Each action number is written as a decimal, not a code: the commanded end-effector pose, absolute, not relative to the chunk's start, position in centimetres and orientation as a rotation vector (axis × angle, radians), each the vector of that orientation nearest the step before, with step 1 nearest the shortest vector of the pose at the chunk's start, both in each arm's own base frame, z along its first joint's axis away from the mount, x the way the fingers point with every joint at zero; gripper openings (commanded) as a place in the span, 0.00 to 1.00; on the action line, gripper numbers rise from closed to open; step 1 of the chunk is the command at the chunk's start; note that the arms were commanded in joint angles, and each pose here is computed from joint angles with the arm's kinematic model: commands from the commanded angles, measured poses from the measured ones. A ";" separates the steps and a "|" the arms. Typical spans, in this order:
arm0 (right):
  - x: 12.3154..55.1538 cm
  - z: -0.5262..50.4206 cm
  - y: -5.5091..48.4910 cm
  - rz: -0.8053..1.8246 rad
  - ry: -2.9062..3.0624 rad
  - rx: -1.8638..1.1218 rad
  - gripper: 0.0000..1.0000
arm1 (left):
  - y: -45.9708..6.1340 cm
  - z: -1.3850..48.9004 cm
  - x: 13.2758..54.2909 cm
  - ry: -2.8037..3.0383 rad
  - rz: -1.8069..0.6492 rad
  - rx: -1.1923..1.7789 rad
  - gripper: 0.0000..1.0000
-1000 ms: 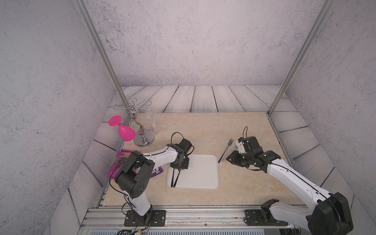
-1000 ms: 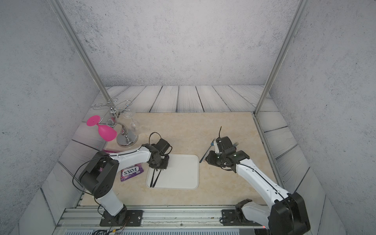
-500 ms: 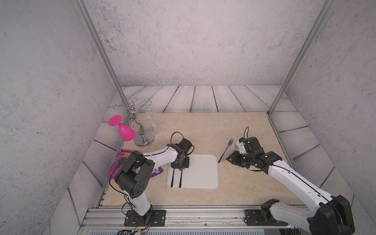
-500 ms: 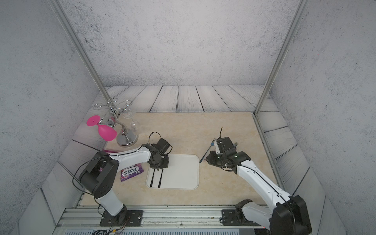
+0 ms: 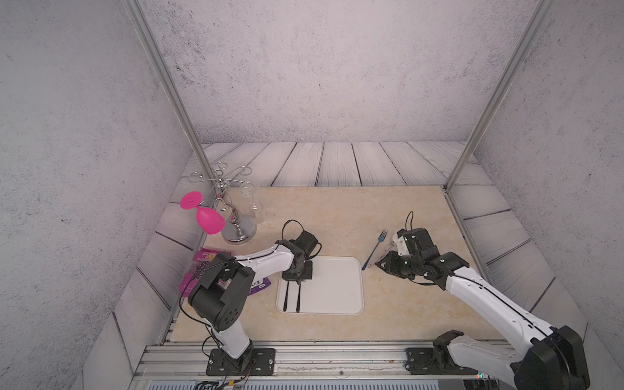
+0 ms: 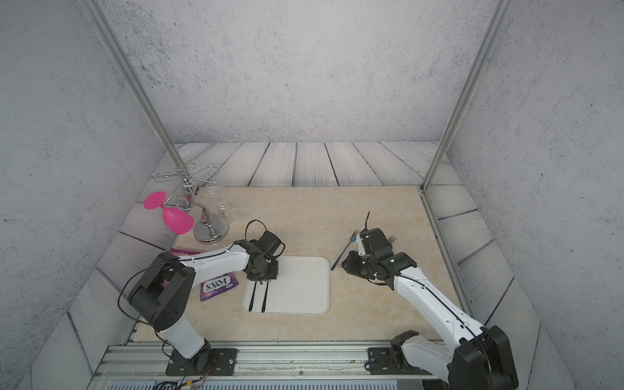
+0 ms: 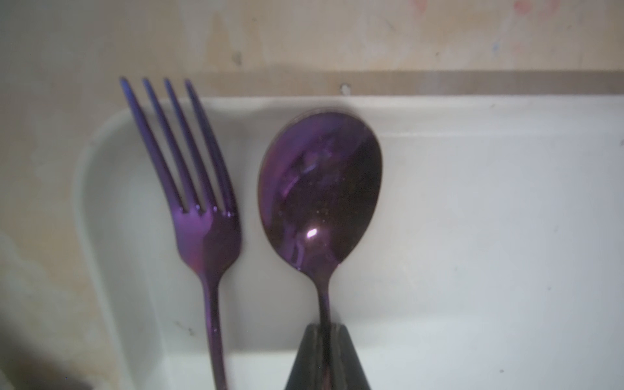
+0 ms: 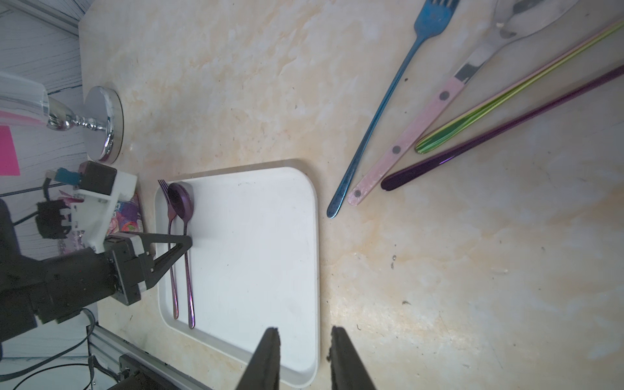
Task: Set the spoon and fork side by side
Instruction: Place the spoon on the tray.
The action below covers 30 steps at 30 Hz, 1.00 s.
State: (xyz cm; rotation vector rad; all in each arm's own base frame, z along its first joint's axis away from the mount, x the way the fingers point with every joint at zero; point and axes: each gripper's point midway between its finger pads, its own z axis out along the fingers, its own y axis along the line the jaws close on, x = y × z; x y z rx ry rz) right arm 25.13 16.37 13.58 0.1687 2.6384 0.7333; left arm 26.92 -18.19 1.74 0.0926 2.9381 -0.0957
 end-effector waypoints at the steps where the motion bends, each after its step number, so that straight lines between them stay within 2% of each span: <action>1: 24.7 13.6 16.2 0.744 2.637 0.182 0.28 | -16.5 1.1 25.4 2.986 0.011 0.119 0.10; 9: 24.7 13.7 16.0 0.729 2.634 0.179 0.28 | -16.7 1.6 25.4 2.974 -0.019 0.112 0.19; 12: 24.8 14.1 15.5 0.689 2.632 0.164 0.29 | -17.2 2.6 25.7 2.955 -0.058 0.112 0.28; 16: 25.1 14.9 14.1 0.556 2.634 0.150 0.36 | -17.8 5.5 26.4 2.900 -0.112 0.132 0.38; 20: 26.3 15.6 12.1 0.376 2.622 0.181 0.37 | -18.4 10.1 26.9 2.806 -0.196 0.181 0.49; 22: 27.0 15.7 11.2 0.297 2.625 0.202 0.38 | -18.2 12.9 27.1 2.727 -0.225 0.203 0.56; 27: 29.8 14.8 10.2 0.164 2.689 0.242 0.37 | -15.6 19.5 27.0 2.504 -0.178 0.213 0.98; 30: 31.9 13.5 10.7 0.157 2.756 0.258 0.36 | -13.2 21.9 26.9 2.390 -0.101 0.176 1.00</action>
